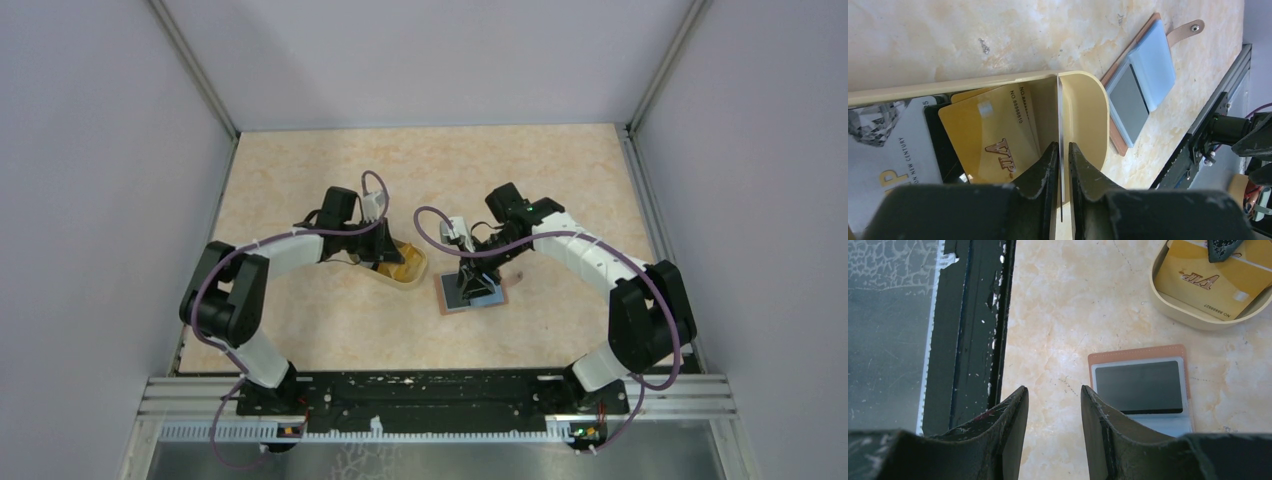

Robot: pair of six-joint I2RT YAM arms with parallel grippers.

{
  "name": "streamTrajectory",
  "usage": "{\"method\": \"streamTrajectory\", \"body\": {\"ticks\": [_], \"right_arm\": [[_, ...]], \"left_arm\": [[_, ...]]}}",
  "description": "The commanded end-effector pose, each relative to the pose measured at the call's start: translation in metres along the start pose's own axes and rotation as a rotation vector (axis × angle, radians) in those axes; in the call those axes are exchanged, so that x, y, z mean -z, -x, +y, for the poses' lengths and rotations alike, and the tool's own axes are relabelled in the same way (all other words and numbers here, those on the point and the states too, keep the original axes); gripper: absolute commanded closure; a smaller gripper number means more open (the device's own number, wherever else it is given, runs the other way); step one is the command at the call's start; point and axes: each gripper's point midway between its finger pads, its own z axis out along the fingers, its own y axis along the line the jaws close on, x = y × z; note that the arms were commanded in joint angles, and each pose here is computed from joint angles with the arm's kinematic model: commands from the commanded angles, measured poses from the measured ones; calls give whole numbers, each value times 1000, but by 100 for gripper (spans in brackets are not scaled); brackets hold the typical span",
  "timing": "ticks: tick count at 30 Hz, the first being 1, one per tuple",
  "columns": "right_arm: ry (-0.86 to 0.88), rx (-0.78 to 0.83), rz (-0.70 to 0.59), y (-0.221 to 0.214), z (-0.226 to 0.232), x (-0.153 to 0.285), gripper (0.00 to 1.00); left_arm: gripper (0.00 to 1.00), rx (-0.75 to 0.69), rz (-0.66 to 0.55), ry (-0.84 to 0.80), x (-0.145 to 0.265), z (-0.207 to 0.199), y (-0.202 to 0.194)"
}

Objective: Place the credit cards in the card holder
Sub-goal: Pick up the credit card from the storage box.

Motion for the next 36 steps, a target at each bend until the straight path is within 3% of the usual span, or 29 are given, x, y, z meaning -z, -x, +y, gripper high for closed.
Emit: {"method": "streamTrajectory", "body": {"ticks": [1, 15, 23, 27, 33, 36], "right_arm": [[5, 42, -42, 16, -1, 5, 57], [7, 37, -39, 14, -2, 4, 57], [11, 65, -49, 16, 1, 5, 57], [-2, 117, -78, 24, 5, 9, 57], [-96, 265, -172, 55, 16, 29, 56], [-137, 275, -234, 74, 22, 40, 44]], "left_arm": [[84, -48, -52, 41, 13, -1, 17], [100, -78, -125, 178, 32, 12, 29], [100, -132, -326, 206, 76, -13, 51], [100, -166, -411, 69, 88, -43, 47], [100, -176, -466, -341, 98, -107, 15], [100, -192, -475, -422, 100, -126, -3]]}}
